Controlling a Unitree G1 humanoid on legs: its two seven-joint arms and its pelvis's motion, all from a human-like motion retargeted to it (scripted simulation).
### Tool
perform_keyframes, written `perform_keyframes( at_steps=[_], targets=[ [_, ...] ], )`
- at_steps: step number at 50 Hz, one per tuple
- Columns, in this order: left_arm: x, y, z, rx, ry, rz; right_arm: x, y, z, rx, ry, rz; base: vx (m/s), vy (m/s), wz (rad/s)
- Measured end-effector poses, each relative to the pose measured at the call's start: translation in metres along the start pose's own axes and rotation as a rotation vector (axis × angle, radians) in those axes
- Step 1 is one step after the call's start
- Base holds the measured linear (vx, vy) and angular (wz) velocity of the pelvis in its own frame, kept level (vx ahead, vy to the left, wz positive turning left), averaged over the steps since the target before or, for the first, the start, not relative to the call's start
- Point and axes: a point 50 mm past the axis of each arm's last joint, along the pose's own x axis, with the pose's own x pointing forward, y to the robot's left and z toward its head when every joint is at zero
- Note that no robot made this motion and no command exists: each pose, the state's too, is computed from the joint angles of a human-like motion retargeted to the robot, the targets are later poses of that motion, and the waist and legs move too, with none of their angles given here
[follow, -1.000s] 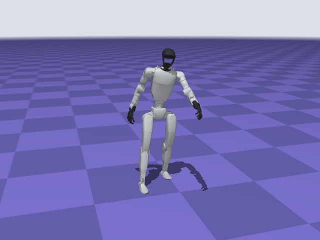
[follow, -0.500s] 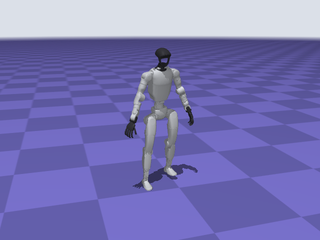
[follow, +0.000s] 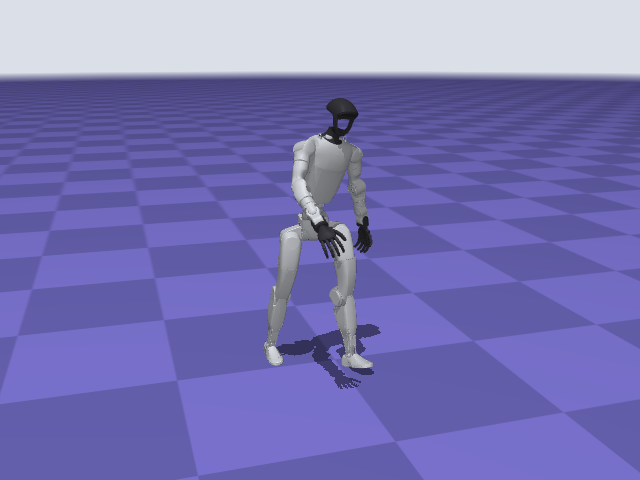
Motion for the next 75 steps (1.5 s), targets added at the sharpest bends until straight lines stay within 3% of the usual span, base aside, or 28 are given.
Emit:
perform_keyframes(
  at_steps=[5, 10, 17, 24, 30, 41, 48, 55, 61, 67, 71, 75],
  targets=[
    [-0.003, 0.001, 0.083, 0.080, -0.205, 0.063, -0.032, 0.058, -0.032, 0.054, 0.060, 0.163, 0.40, 0.25, -0.25],
    [-0.028, -0.025, 0.181, 0.086, -0.481, 0.079, -0.083, 0.106, -0.092, 0.096, 0.272, 0.297, 0.35, 0.24, 0.27],
    [-0.100, -0.065, 0.298, 0.078, -0.889, 0.025, -0.167, 0.134, -0.175, 0.165, 0.685, 0.360, 0.27, 0.18, 0.35],
    [-0.168, -0.075, 0.359, 0.163, -1.153, 0.037, -0.240, 0.143, -0.219, 0.223, 0.983, 0.404, 0.23, 0.07, 0.43],
    [-0.186, -0.086, 0.372, 0.279, -1.209, 0.062, -0.287, 0.157, -0.229, 0.283, 1.120, 0.462, 0.26, -0.01, 0.93],
    [-0.124, -0.131, 0.306, 0.612, -1.048, -0.059, -0.314, 0.169, -0.226, 0.422, 1.177, 0.443, 0.30, -0.13, 1.26],
    [-0.054, -0.119, 0.211, 0.416, -0.740, -0.097, -0.274, 0.144, -0.234, 0.283, 1.096, 0.402, 0.27, -0.25, 0.62],
    [-0.005, -0.074, 0.084, 0.019, -0.309, -0.022, -0.193, 0.063, -0.241, 0.016, 0.984, 0.203, 0.22, -0.20, 0.26],
    [0.001, -0.039, -0.009, -0.020, -0.021, 0.039, -0.119, -0.041, -0.216, -0.068, 0.806, -0.122, 0.19, -0.10, 0.22],
    [-0.005, -0.029, -0.057, -0.127, 0.123, 0.030, -0.074, -0.136, -0.167, 0.002, 0.616, -0.410, 0.20, -0.02, 0.17],
    [-0.007, -0.031, -0.068, -0.228, 0.149, -0.005, -0.055, -0.167, -0.133, 0.089, 0.498, -0.517, 0.23, 0.03, -0.04],
    [-0.007, -0.032, -0.066, -0.250, 0.143, -0.041, -0.036, -0.163, -0.100, 0.156, 0.366, -0.528, 0.27, 0.07, -0.21]
  ],
)
